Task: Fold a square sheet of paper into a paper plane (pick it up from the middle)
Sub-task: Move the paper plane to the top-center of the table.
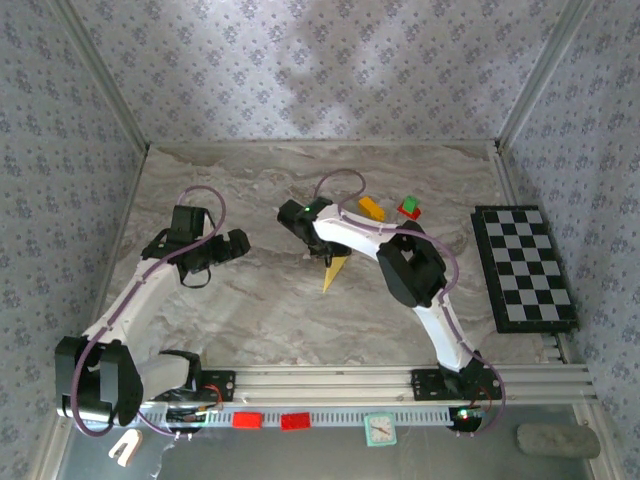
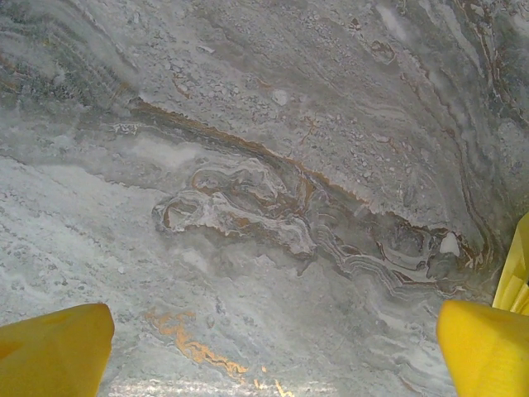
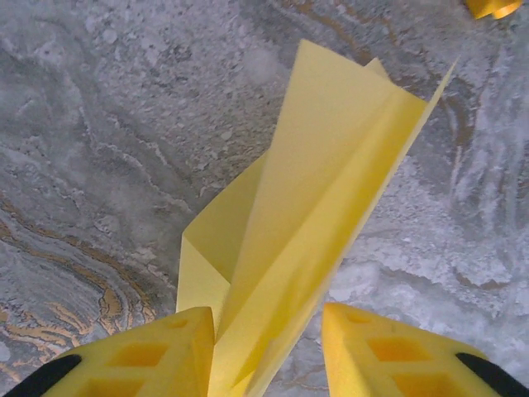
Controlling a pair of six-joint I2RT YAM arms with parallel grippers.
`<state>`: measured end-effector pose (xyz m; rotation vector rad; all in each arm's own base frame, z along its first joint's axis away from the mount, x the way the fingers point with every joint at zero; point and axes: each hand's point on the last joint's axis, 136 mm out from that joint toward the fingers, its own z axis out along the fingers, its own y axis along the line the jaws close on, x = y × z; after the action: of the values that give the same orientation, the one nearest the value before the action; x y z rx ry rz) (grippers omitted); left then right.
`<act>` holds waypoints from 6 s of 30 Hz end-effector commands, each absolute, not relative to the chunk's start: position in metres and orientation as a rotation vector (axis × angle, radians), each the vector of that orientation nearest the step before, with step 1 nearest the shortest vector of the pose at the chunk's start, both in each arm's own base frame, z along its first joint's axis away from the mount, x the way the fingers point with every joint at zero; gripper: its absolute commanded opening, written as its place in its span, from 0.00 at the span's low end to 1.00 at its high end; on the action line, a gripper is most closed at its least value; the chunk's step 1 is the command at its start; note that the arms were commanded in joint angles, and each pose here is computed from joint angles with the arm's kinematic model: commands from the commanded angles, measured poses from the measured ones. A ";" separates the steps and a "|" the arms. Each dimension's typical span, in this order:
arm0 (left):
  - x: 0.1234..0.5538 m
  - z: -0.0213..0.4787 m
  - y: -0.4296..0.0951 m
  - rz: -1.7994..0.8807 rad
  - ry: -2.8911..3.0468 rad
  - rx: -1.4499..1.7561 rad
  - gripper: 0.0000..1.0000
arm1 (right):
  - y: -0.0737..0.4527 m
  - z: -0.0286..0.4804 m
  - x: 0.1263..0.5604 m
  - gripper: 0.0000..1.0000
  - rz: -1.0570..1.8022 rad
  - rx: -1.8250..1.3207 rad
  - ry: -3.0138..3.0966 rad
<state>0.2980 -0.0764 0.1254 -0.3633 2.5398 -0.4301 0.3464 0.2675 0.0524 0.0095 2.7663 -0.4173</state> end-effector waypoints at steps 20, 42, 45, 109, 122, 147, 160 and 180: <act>0.298 0.127 -0.079 -0.457 2.542 -0.341 1.00 | 0.254 0.072 0.342 0.10 -0.404 0.090 2.742; 0.302 0.145 -0.102 -0.876 2.348 -0.546 0.98 | 0.394 0.132 0.336 0.06 0.871 -0.396 2.567; 0.298 0.139 -0.112 -0.912 2.360 -0.563 0.96 | 0.401 0.114 0.335 0.06 1.001 -0.344 2.569; 0.297 0.051 -0.247 -0.918 2.766 -0.252 0.64 | 0.325 0.043 0.325 0.10 1.093 0.082 2.636; 0.268 0.059 -0.249 -0.995 2.775 -0.203 0.53 | 0.324 0.044 0.327 0.09 1.106 0.113 2.639; 0.268 0.055 -0.263 -1.046 2.780 -0.123 0.41 | 0.331 0.058 0.326 0.09 1.163 0.099 2.618; 0.266 0.050 -0.269 -1.008 2.802 -0.073 0.38 | 0.339 0.082 0.323 0.11 1.255 0.077 2.574; 0.271 0.048 -0.274 -0.999 2.799 -0.065 0.54 | 0.341 0.078 0.321 0.09 1.253 0.070 2.589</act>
<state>0.2655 -0.2678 0.0454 -0.0988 2.8128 -0.9994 0.3202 0.3369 0.0680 0.0746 2.6054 1.2241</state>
